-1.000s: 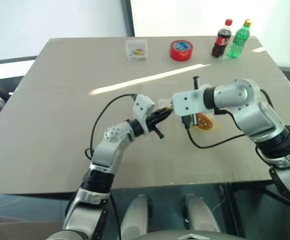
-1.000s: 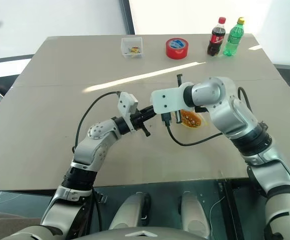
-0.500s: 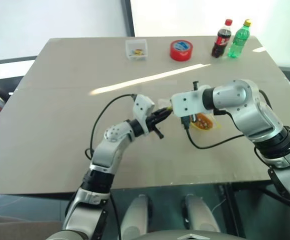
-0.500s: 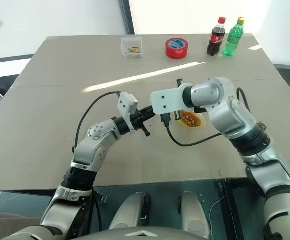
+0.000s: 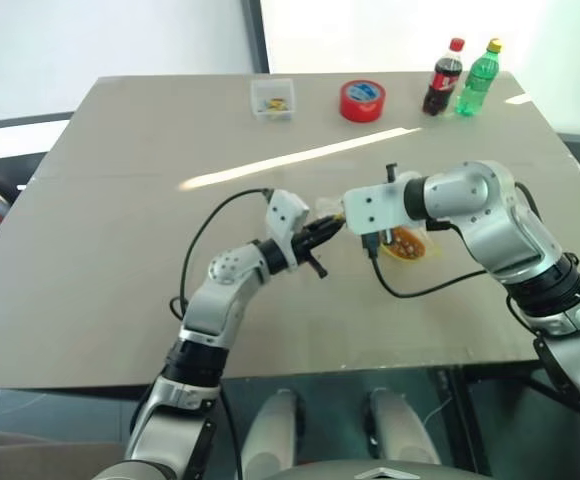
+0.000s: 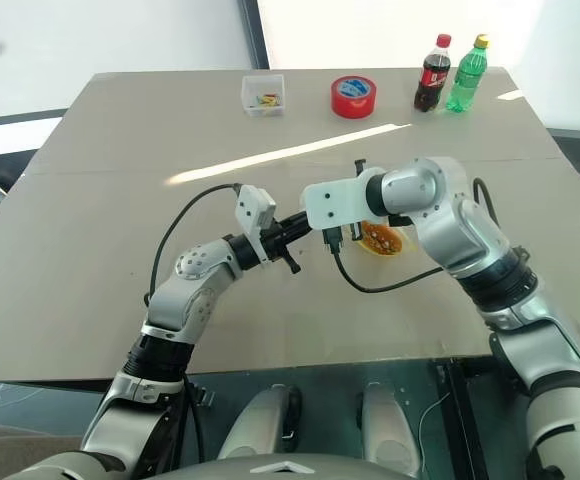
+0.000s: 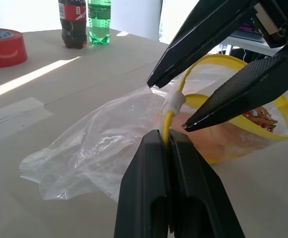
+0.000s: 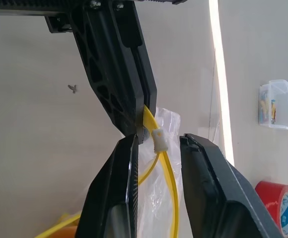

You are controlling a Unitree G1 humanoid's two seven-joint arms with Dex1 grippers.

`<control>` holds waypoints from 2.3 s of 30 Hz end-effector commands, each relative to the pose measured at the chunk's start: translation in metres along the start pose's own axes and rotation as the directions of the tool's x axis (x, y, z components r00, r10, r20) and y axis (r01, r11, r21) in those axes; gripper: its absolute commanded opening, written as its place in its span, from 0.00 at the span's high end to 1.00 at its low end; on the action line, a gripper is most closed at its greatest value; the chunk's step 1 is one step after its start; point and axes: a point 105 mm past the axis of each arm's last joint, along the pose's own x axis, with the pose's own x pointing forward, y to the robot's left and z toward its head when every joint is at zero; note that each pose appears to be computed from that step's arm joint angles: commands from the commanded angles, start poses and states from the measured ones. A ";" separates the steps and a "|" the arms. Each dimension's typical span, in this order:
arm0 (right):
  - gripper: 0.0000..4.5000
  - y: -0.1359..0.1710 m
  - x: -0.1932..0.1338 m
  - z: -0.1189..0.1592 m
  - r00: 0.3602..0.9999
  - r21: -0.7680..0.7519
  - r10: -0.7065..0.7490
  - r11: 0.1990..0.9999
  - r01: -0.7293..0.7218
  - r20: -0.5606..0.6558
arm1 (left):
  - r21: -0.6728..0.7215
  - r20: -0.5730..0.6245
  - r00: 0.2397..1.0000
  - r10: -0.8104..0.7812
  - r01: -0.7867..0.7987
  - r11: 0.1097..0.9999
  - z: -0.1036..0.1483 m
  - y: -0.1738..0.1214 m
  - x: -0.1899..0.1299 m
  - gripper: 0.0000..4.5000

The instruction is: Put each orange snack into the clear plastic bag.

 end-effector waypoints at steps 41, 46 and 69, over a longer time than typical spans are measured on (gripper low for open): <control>0.99 -0.004 -0.063 -0.074 0.949 0.147 -0.104 0.977 0.154 -0.297 | 0.131 0.107 0.973 0.205 -0.218 0.967 0.028 0.039 -0.016 1.00; 0.99 -0.002 -0.071 -0.087 0.933 0.156 -0.108 0.973 0.170 -0.343 | 0.131 0.106 0.974 0.202 -0.215 0.968 0.028 0.039 -0.016 1.00; 0.99 -0.127 -0.130 -0.090 0.658 -0.034 -0.681 0.703 0.711 -0.322 | 0.361 0.353 0.882 0.312 -0.436 0.825 0.143 0.091 0.000 1.00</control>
